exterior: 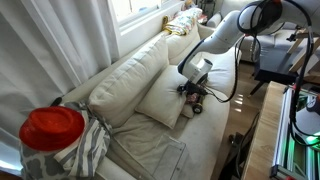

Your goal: Pick up the white pillow and place it on the left corner on the couch

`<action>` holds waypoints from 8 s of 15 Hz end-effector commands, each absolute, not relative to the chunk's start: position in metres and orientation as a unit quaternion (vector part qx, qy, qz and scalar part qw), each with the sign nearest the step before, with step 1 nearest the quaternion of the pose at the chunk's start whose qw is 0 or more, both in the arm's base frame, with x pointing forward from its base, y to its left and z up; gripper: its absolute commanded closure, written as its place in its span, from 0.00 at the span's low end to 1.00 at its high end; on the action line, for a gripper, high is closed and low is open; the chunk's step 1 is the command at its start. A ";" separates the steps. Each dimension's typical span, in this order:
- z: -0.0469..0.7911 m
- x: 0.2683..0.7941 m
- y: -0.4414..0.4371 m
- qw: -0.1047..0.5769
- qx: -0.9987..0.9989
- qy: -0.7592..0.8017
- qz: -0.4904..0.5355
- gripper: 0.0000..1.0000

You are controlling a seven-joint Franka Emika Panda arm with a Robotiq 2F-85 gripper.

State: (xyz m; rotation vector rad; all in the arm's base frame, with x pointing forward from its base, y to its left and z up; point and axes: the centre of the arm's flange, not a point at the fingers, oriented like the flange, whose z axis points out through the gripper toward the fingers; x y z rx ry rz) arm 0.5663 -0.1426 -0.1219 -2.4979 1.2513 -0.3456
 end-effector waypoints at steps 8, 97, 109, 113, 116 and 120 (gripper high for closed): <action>-0.049 0.576 -0.125 0.139 -0.884 0.423 -0.140 0.99; 0.055 0.690 0.258 0.311 -0.935 0.026 -0.167 0.00; 0.120 0.669 0.150 0.262 -0.961 0.059 -0.064 0.00; 0.142 0.646 0.100 0.258 -0.965 0.022 -0.049 0.00; 0.165 0.628 0.063 0.268 -0.963 -0.020 -0.014 0.00; 0.203 0.602 0.015 0.289 -0.956 -0.037 -0.029 0.00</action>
